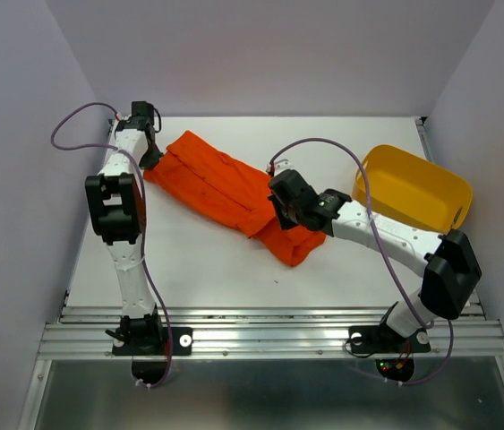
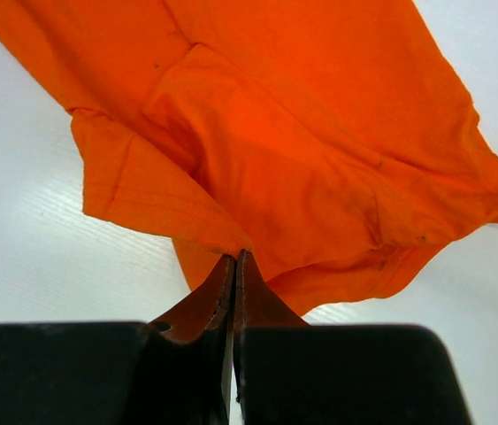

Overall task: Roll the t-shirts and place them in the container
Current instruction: Fold the T-shirt at the center of the board.

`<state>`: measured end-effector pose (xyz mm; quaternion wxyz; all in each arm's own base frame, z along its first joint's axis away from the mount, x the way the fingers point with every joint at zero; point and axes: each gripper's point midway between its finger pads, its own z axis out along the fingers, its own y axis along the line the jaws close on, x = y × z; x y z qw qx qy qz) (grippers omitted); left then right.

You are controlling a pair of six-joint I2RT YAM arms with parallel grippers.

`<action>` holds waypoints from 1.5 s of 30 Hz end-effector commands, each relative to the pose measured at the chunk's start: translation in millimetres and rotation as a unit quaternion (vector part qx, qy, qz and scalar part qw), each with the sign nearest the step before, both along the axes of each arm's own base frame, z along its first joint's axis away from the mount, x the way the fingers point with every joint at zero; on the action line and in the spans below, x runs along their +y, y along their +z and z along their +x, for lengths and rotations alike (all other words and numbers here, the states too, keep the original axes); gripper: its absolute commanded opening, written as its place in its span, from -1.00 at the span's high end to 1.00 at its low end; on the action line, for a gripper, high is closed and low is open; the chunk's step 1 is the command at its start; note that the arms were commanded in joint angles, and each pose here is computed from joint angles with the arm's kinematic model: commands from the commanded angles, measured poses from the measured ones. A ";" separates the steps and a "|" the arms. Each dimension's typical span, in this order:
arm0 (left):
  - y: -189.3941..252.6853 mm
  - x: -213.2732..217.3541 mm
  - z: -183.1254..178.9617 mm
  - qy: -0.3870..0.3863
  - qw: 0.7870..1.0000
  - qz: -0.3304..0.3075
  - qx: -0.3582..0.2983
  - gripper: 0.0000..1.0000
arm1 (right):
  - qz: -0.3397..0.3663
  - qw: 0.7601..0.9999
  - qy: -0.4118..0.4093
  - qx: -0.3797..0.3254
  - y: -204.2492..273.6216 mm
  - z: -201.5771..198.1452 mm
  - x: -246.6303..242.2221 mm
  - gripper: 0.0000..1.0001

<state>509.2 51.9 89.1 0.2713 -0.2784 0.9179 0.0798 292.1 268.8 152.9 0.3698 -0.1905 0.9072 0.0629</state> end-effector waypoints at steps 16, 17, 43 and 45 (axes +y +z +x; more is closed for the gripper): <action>14.6 -11.0 38.3 -0.013 0.999 0.004 -0.030 1.00 | 0.001 0.999 -0.029 -0.018 4.6 49.8 -27.2 0.98; 14.5 -12.6 40.2 -0.016 0.999 0.005 -0.031 1.00 | 0.003 0.999 -0.033 -0.017 4.3 53.0 -29.8 0.99; 81.5 -28.9 55.7 -0.036 0.993 0.035 -0.104 -0.58 | 0.001 0.997 -0.072 0.012 -27.2 105.5 -52.7 0.99; 73.9 -24.8 43.7 -0.030 0.994 0.044 -0.091 -0.52 | -0.001 0.997 -0.074 0.019 -33.4 106.1 -56.0 0.99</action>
